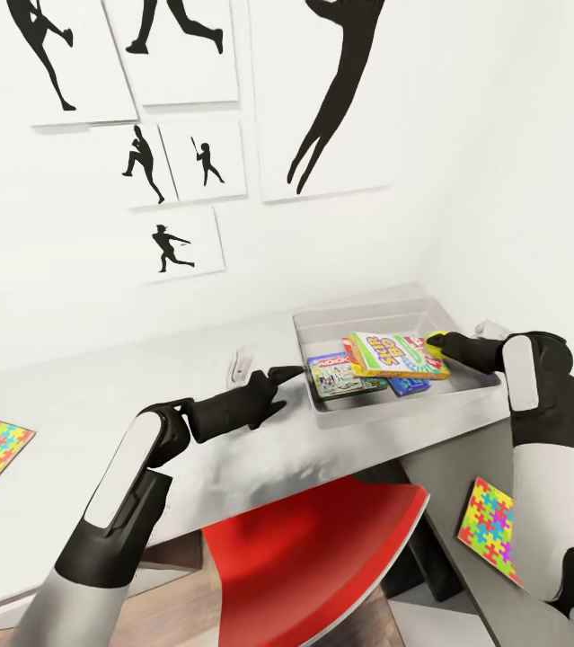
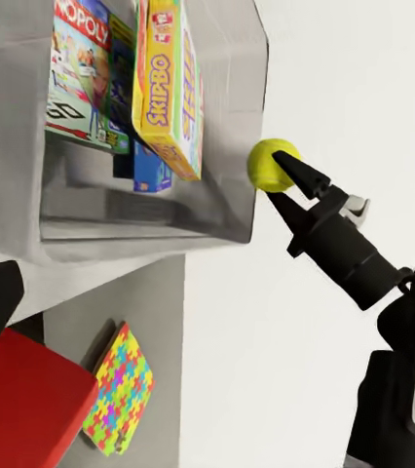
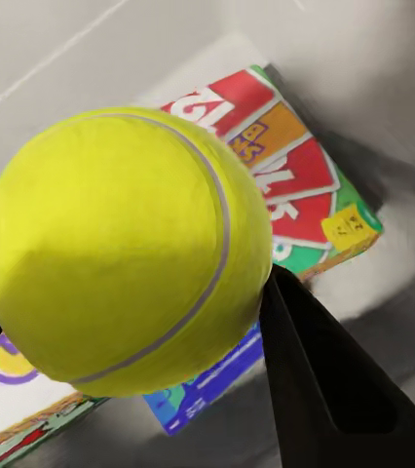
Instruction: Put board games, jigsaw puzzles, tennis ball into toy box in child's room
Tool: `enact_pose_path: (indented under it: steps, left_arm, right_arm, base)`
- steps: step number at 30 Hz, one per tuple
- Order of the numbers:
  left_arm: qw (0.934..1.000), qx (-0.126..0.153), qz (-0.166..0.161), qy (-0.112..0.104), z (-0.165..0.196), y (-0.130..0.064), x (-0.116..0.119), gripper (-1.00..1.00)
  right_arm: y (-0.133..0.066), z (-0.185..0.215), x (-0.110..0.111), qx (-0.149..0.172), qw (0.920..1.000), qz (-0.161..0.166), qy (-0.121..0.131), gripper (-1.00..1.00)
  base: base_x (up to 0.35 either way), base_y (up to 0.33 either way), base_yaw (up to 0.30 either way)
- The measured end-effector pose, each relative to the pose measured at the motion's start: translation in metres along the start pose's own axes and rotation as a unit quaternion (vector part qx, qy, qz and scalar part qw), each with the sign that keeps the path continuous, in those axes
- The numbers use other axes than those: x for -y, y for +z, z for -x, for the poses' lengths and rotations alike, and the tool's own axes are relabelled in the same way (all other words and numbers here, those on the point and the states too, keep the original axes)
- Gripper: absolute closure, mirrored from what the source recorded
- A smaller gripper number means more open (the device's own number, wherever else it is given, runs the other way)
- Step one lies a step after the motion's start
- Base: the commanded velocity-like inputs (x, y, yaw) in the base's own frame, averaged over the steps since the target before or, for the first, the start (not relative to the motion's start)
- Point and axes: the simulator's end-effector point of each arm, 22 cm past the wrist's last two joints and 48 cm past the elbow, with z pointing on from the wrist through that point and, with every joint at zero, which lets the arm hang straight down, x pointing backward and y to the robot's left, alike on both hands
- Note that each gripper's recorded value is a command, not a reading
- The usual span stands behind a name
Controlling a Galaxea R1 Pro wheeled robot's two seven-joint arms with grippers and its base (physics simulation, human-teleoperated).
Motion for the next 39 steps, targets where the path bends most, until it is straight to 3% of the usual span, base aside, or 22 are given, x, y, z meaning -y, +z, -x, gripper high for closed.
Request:
enact_pose_path:
  steps: [6,14,32,39]
  left_arm:
    - [0.9993,0.026,0.021,-0.016,0.021,-0.018,-0.028,-1.0]
    - [0.9973,0.053,0.034,-0.039,0.038,-0.037,-0.052,-1.0]
    - [0.9963,0.062,0.039,-0.045,0.044,-0.043,-0.059,-1.0]
    - [0.9962,0.063,0.04,-0.045,0.045,-0.044,-0.061,-1.0]
  right_arm:
    - [0.012,0.001,-0.033,-0.022,0.9991,0.01,-0.034,1.0]
    - [0.013,0.011,-0.057,-0.022,0.9982,0.02,-0.052,1.0]
    - [0.012,0.015,-0.088,-0.021,0.9966,0.037,-0.071,1.0]
    - [0.02,-0.006,-0.105,-0.041,0.9934,0.041,-0.099,1.0]
  base:
    - [0.0,0.0,0.0]
    - [0.0,0.0,0.0]
    - [0.0,0.0,0.0]
    - [0.0,0.0,0.0]
